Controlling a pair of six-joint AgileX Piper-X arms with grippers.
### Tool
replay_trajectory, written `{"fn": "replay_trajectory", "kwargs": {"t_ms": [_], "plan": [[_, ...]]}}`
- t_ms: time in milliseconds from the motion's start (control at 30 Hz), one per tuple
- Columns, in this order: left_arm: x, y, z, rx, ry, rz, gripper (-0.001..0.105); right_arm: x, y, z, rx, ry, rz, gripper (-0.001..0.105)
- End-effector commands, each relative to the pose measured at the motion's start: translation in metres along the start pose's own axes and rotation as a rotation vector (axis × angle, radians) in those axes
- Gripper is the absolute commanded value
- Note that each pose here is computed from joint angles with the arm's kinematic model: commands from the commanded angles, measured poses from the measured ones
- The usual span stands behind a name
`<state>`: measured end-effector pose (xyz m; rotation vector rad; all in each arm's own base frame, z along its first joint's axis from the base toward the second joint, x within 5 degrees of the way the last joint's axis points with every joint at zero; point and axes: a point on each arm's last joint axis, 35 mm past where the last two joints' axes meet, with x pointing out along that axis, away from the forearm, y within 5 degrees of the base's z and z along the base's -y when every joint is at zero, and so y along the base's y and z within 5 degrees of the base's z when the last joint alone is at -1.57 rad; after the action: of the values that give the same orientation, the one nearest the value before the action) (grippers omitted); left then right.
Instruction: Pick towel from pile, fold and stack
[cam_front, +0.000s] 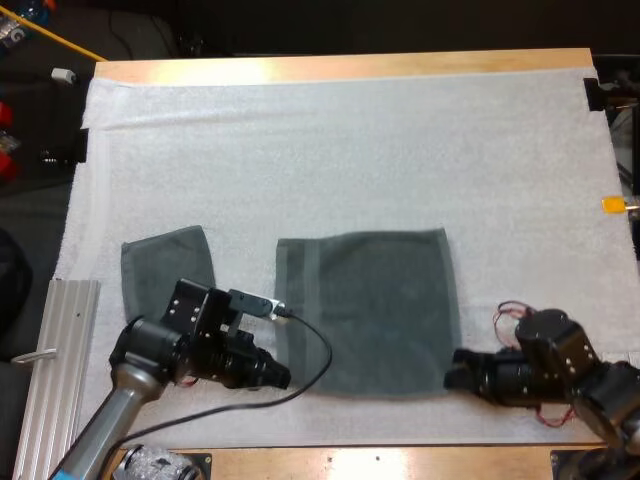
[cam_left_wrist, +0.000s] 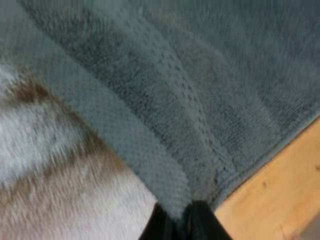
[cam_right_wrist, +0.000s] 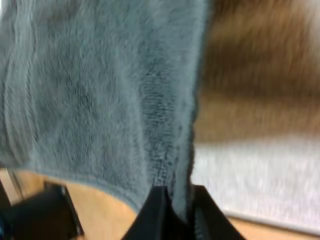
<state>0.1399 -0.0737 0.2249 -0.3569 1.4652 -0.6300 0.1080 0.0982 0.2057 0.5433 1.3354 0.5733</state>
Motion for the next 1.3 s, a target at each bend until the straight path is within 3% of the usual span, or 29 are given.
{"fn": "replay_trajectory", "kwargs": {"t_ms": [0,200,300,600,800,1267], "plan": [[-0.004,-0.003,-0.005,0.016,0.011,-0.009,0.000,-0.003,0.005,-0.003,-0.009,0.001,-0.001,0.000],[-0.005,-0.003,-0.003,0.033,-0.006,-0.013,0.000,-0.003,0.015,-0.004,0.004,-0.066,0.021,0.000],[-0.001,-0.003,0.005,0.008,-0.032,-0.022,0.000,0.000,0.021,0.005,0.021,-0.151,0.047,0.000],[0.033,0.008,0.044,-0.153,-0.021,-0.126,0.000,0.026,0.026,0.030,0.080,-0.255,0.048,0.000],[0.052,0.017,0.063,-0.229,-0.036,-0.149,0.000,0.041,0.017,0.050,0.212,-0.314,0.044,0.000],[0.026,0.069,0.098,-0.418,-0.256,-0.330,0.000,0.033,-0.010,0.089,0.346,-0.497,0.059,0.000]]}}
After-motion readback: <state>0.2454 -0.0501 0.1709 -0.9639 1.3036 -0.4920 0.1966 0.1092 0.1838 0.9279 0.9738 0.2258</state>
